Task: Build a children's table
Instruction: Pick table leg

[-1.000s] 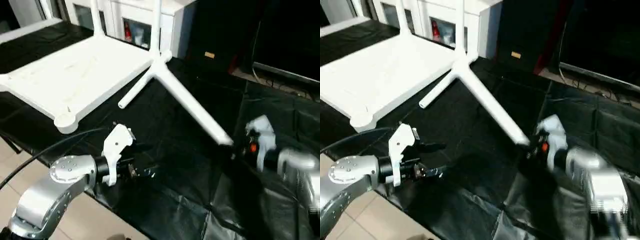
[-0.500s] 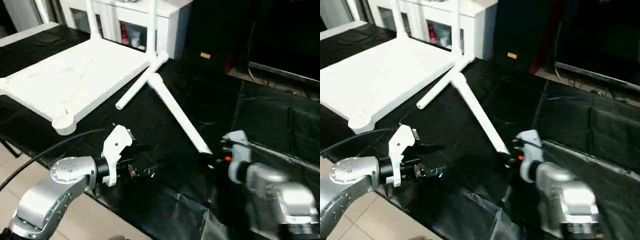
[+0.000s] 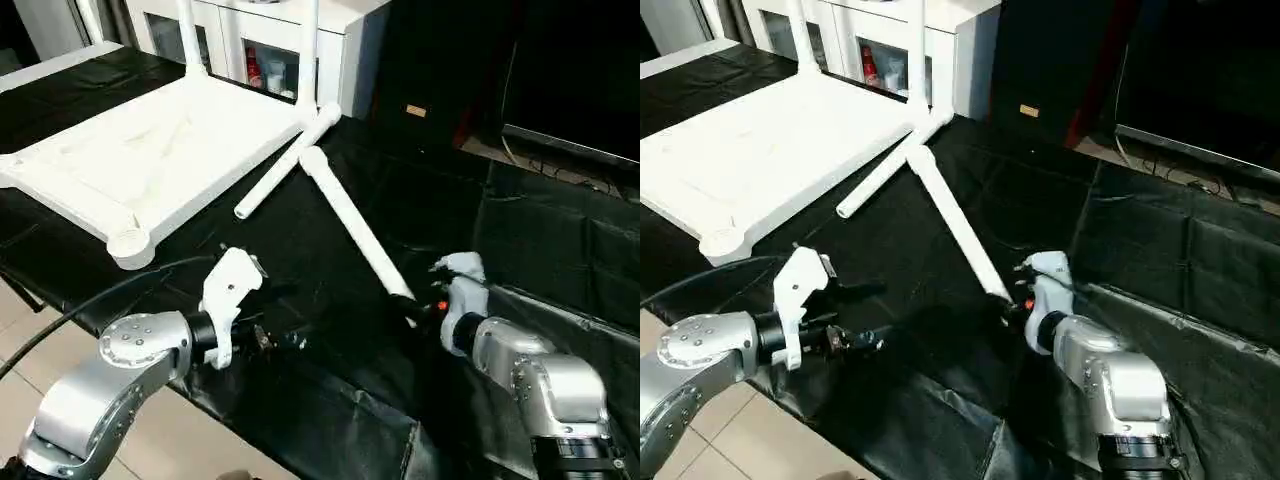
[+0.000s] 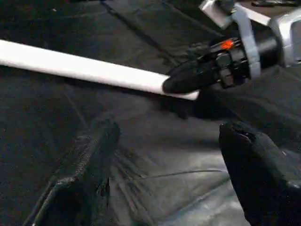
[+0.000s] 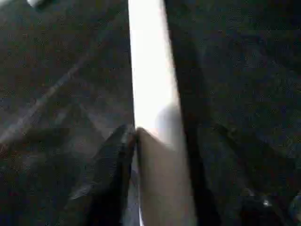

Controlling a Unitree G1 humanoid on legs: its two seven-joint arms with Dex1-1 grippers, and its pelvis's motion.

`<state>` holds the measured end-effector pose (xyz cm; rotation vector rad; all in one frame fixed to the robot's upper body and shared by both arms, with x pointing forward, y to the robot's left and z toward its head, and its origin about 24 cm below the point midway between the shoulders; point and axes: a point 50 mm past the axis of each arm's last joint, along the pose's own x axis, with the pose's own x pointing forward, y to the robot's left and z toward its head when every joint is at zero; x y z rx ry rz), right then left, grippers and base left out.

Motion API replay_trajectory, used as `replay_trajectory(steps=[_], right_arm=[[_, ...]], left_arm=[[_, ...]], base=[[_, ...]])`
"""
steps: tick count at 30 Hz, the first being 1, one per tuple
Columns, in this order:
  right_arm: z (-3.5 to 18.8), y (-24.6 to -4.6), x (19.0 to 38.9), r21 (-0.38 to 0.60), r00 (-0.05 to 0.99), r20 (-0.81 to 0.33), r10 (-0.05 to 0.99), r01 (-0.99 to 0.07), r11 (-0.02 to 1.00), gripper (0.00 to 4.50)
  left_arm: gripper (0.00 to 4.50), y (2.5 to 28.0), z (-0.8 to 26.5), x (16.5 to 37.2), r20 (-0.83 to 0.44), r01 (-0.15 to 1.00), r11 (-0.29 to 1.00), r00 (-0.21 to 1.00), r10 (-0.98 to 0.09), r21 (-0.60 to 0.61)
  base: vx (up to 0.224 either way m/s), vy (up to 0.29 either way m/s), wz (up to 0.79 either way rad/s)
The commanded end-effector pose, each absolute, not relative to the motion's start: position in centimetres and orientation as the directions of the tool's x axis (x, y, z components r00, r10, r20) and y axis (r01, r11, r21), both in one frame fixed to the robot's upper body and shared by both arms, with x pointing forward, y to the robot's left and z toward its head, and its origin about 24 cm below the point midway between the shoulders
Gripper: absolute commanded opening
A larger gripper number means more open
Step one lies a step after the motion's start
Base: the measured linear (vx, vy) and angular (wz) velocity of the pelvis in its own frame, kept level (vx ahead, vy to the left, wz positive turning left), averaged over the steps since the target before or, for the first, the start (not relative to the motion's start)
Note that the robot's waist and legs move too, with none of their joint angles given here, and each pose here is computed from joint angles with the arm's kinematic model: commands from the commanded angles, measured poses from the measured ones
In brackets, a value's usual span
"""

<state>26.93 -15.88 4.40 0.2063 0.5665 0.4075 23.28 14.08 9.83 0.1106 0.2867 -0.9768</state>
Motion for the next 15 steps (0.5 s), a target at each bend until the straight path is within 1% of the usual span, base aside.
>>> replay_trajectory(steps=[1,4,5,7,8,9,11,13,15], right_arm=[[5.7,-15.7,27.0,0.332,0.779,-0.43,0.455,-0.332,0.883,2.6],[6.7,-15.2,26.3,0.398,0.763,-0.383,0.521,-0.372,0.839,2.85],[7.2,-14.9,26.1,0.403,0.764,-0.352,0.541,-0.398,0.824,2.92],[7.4,-14.8,26.1,0.395,0.768,-0.34,0.544,-0.408,0.823,3.04],[7.6,-14.9,26.3,0.343,0.789,-0.339,0.513,-0.404,0.848,3.15],[7.6,-14.9,26.3,0.343,0.789,-0.339,0.513,-0.404,0.848,3.26],[7.7,-15.3,26.5,0.294,0.811,-0.335,0.479,-0.393,0.871,3.34],[7.8,-16.2,27.3,0.188,0.863,-0.333,0.379,-0.334,0.924,3.52],[7.8,-17.0,27.9,0.127,0.889,-0.326,0.321,-0.295,0.947,3.52]], left_arm=[[3.82,14.4,9.8,23.5,-0.29,0.808,0.588,0.558,-0.778,-0.022],[3.82,14.4,9.8,23.6,-0.277,0.795,0.606,0.579,-0.767,-0.014],[3.82,14.4,9.9,23.6,-0.269,0.787,0.616,0.592,-0.76,-0.008],[3.82,14.4,9.9,23.7,-0.268,0.78,0.626,0.603,-0.752,-0.004],[3.82,14.4,10.0,23.9,-0.264,0.772,0.635,0.613,-0.745,0.002],[3.82,14.4,10.0,23.9,-0.264,0.772,0.635,0.613,-0.745,0.002],[3.82,14.4,10.0,24.0,-0.261,0.769,0.639,0.619,-0.741,0.009],[3.82,14.5,9.8,24.1,-0.286,0.764,0.645,0.626,-0.725,0.039],[3.82,14.7,9.5,24.4,-0.304,0.749,0.66,0.642,-0.704,0.055]], base=[[0.0,0.0,0.0],[0.0,0.0,0.0],[0.0,0.0,0.0],[0.0,0.0,0.0],[0.0,0.0,0.0],[0.0,0.0,0.0],[0.0,0.0,0.0],[0.0,0.0,0.0],[0.0,0.0,0.0]])
